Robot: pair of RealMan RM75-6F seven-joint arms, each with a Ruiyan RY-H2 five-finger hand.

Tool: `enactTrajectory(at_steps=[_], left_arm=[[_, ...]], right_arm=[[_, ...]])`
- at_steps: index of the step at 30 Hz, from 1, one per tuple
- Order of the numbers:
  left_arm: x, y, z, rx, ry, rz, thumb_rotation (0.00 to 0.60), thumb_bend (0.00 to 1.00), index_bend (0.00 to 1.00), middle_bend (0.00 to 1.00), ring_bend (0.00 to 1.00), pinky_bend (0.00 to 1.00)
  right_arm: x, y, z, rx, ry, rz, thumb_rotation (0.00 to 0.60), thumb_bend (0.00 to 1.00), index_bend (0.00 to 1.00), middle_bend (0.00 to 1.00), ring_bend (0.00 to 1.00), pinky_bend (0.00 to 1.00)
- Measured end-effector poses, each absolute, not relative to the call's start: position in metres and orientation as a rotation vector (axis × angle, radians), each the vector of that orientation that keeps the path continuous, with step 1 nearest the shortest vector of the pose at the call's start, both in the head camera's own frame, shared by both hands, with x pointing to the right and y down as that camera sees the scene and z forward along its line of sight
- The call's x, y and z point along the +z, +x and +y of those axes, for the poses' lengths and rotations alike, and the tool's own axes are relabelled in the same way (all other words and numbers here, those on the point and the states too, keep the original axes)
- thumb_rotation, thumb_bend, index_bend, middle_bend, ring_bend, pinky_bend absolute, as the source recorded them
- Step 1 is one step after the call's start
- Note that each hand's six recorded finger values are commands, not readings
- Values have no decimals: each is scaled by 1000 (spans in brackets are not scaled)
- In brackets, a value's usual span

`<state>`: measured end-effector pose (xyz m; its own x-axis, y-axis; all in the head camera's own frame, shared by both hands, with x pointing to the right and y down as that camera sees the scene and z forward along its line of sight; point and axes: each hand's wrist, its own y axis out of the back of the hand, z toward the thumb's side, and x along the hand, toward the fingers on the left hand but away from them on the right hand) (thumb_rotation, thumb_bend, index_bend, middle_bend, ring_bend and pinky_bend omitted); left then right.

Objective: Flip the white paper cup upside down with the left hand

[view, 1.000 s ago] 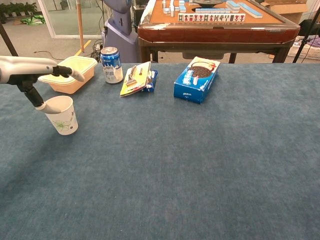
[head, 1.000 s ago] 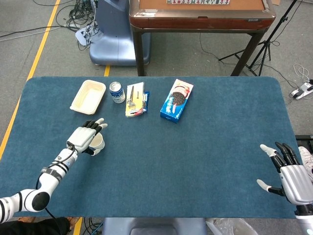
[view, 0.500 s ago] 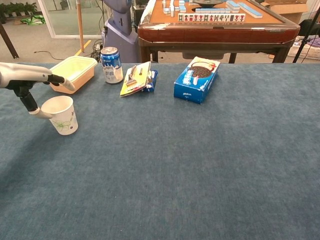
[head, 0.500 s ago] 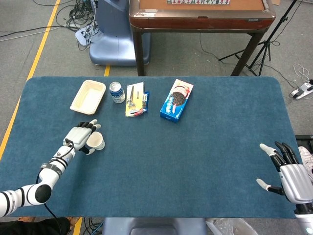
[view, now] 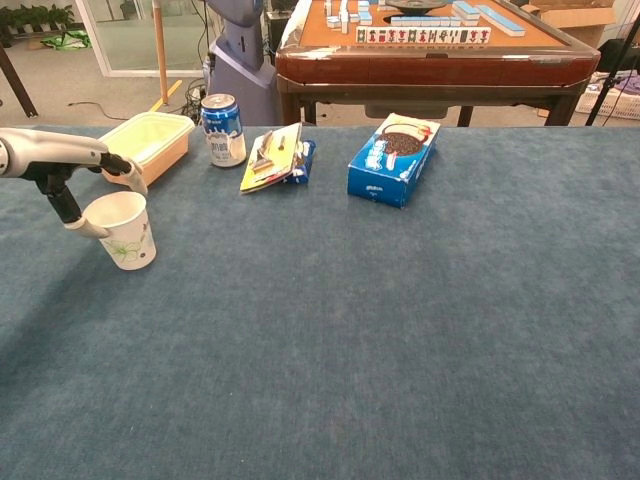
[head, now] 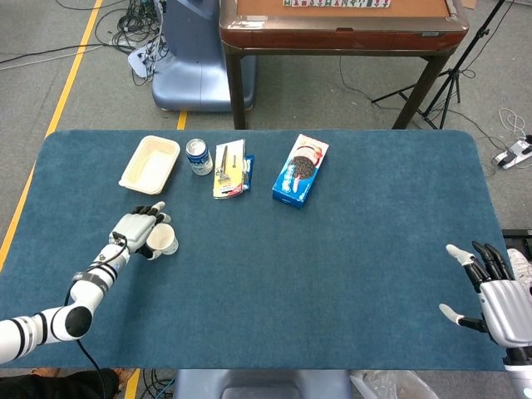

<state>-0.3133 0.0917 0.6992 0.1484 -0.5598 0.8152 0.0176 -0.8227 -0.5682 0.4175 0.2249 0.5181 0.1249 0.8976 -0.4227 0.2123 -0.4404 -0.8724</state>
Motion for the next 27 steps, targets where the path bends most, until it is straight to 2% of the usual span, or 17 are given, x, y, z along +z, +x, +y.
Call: enactTrajectory(at_steps=[10,27], left_arm=[[703,-317,86,-1722,-1975,553,600,229,346,0,0,0],[700,-288,89,-1562,-2337,864,600,230,349,0,0,0]], right_arm=[[517,418,226,1357,-1752,-1082,600,101,151,217,12,0],[516,418,227,1368,-1744,-1082,600,101,151,217,12,0]])
